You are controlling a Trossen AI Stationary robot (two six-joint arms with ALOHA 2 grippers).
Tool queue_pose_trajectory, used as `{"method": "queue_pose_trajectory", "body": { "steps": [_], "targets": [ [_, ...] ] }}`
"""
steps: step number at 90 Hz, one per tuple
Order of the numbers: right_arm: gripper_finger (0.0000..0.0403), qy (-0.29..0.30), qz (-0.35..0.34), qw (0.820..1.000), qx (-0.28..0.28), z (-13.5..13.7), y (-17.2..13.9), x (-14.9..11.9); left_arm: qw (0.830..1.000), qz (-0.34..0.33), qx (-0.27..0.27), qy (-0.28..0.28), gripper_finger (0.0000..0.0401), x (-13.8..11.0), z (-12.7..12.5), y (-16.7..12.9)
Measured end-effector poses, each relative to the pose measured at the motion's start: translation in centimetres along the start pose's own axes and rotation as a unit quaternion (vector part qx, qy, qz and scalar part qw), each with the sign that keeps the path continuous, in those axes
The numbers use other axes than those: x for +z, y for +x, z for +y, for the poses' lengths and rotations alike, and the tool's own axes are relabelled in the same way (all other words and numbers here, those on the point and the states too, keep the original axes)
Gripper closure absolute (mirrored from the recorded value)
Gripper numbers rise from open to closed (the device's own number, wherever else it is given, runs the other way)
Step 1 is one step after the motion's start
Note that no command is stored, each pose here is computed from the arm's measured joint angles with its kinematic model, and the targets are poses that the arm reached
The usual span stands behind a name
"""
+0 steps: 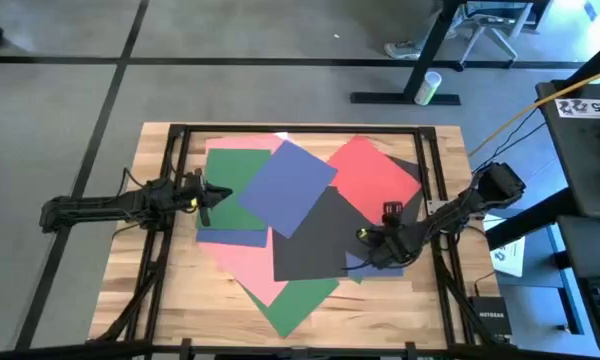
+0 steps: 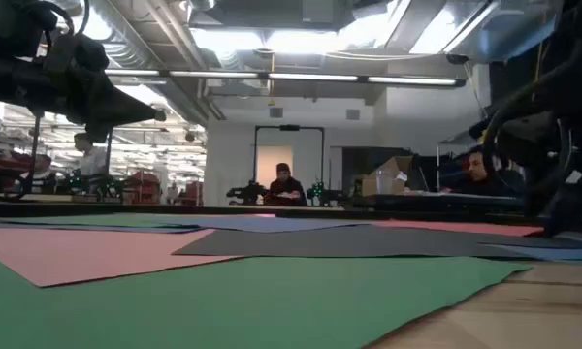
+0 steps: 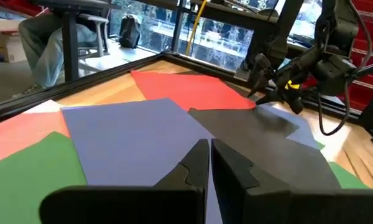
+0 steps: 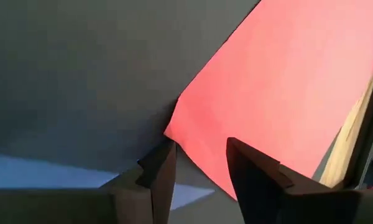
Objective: Organize paper
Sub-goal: Move the red paper to the bottom right of the table
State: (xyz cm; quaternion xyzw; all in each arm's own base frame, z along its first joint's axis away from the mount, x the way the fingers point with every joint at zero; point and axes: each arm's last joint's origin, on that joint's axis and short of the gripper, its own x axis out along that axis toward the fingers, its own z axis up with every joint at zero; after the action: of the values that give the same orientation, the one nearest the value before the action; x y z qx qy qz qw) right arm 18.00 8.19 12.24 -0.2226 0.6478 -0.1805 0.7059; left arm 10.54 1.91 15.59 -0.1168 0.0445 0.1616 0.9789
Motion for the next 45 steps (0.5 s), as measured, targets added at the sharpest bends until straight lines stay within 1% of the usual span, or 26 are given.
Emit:
{"method": "queue_pose_trajectory", "body": {
  "steps": [15, 23, 30, 41, 45],
  "targets": [
    [0.0272, 0.011, -0.031, 0.999, -0.025, -0.1, 0.0, 0.4, 1.0, 0.0, 0.0, -0.004, 0.04, 0.0, 0.0, 0.0],
    [0.0285, 0.024, -0.043, 0.998, -0.036, -0.3, 0.1, 0.8, 1.0, 0.0, -0.001, -0.004, 0.04, 0.0, 0.0, 0.0],
    [0.0311, 0.04, -0.044, 0.998, -0.036, -0.6, 0.4, 1.1, 1.0, 0.004, -0.013, -0.004, 0.04, 0.0, -0.1, 0.0],
    [0.0379, 0.054, -0.045, 0.997, -0.034, -1.1, 0.8, 1.5, 1.0, 0.006, -0.027, -0.008, 0.04, 0.0, -0.2, 0.0],
    [0.0392, 0.05, -0.046, 0.997, -0.035, -1.2, 0.8, 1.6, 0.999, 0.004, -0.033, -0.011, 0.04, 0.0, -0.2, 0.0]
  ]
}}
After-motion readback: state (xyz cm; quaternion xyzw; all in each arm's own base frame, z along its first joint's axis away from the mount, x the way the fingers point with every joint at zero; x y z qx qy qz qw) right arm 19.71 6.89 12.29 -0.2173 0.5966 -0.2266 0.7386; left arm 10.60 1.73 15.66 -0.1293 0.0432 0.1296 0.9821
